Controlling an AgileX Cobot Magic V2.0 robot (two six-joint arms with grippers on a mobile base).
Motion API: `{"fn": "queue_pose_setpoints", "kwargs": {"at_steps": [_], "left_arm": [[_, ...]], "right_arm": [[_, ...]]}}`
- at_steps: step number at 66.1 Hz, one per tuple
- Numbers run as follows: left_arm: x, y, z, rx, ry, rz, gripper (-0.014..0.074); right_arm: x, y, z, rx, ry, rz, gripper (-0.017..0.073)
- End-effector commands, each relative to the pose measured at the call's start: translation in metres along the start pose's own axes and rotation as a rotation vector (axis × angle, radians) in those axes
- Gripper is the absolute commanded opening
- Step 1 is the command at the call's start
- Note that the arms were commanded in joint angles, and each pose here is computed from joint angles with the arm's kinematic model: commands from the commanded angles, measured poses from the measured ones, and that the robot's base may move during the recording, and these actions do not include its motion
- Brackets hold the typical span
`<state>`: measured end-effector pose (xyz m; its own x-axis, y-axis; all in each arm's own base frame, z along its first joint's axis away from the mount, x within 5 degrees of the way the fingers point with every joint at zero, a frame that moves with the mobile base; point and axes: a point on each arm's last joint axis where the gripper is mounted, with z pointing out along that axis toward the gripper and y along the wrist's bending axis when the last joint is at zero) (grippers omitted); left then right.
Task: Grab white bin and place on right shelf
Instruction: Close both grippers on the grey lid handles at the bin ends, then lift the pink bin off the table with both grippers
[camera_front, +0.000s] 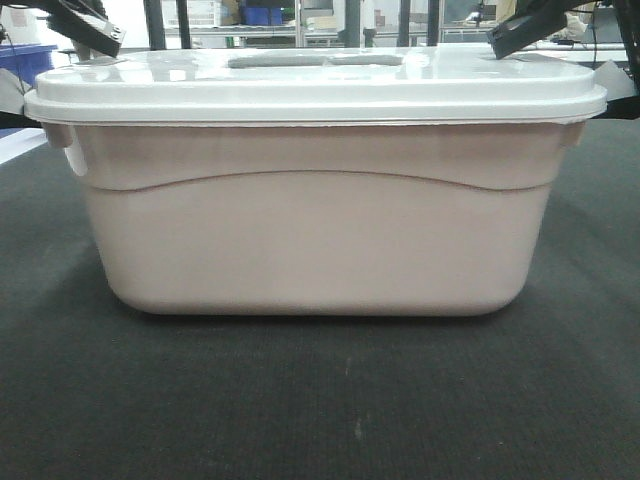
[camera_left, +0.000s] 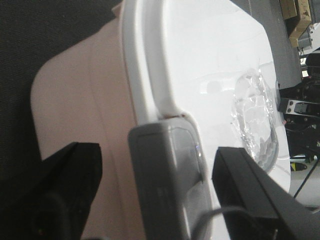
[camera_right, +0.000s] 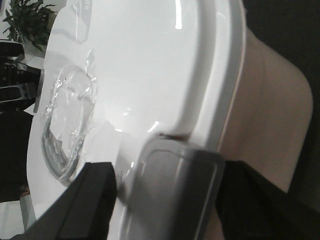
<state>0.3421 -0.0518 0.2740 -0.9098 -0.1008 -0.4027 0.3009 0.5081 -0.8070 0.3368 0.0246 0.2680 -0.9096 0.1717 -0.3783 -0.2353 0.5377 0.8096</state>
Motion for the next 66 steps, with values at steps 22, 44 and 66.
{"fn": "queue_pose_setpoints", "kwargs": {"at_steps": [22, 44, 66], "left_arm": [[0.0038, -0.0412, -0.0014, 0.149, 0.056, 0.068, 0.0365], [0.004, -0.0411, -0.0014, 0.148, 0.058, 0.068, 0.0356], [0.004, -0.0411, -0.0014, 0.148, 0.058, 0.068, -0.0025]], "right_arm": [[0.0, 0.0317, -0.0112, -0.15, 0.023, -0.054, 0.0507], [-0.0004, 0.0319, -0.0112, -0.152, 0.019, -0.053, 0.0491], [0.0006, 0.0342, -0.0123, -0.16, 0.025, -0.058, 0.0118]]}}
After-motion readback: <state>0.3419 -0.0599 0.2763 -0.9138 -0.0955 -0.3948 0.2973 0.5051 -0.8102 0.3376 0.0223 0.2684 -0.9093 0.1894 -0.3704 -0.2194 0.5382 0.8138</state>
